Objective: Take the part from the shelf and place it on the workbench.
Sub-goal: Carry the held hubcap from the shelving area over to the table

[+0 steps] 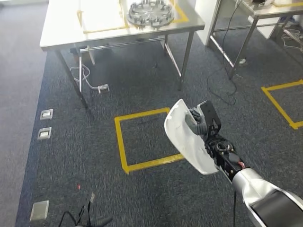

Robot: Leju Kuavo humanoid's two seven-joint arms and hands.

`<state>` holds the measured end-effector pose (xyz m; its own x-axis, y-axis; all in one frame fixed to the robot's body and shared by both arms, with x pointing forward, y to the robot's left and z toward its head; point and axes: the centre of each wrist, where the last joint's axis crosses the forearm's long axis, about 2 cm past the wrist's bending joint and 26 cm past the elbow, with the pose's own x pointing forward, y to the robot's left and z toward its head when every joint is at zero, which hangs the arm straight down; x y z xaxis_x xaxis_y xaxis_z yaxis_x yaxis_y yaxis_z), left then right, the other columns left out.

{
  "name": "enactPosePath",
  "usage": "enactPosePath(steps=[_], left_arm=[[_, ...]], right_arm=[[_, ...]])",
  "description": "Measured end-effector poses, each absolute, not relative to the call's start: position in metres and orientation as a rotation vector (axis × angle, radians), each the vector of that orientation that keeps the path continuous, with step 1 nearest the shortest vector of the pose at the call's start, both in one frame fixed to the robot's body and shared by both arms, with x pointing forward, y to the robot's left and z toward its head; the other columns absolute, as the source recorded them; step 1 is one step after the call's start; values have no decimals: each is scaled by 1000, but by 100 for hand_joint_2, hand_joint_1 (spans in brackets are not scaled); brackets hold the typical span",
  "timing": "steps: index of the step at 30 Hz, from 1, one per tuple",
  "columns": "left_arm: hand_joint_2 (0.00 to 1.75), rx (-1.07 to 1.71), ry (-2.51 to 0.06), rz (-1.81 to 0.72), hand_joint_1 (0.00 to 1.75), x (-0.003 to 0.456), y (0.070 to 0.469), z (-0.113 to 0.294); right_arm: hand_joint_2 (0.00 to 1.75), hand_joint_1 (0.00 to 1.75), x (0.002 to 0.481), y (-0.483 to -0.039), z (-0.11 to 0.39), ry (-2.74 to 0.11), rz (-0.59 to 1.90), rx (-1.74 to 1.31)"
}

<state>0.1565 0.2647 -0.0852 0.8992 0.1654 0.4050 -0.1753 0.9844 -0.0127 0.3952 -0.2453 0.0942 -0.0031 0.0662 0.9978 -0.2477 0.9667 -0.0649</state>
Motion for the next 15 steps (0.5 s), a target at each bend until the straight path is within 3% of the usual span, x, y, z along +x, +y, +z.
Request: enactPosePath(steps=[15], left_arm=[[175, 31, -415, 178, 0, 152, 267, -87]], right_arm=[[175, 175, 391, -241, 89, -1537, 251, 155]])
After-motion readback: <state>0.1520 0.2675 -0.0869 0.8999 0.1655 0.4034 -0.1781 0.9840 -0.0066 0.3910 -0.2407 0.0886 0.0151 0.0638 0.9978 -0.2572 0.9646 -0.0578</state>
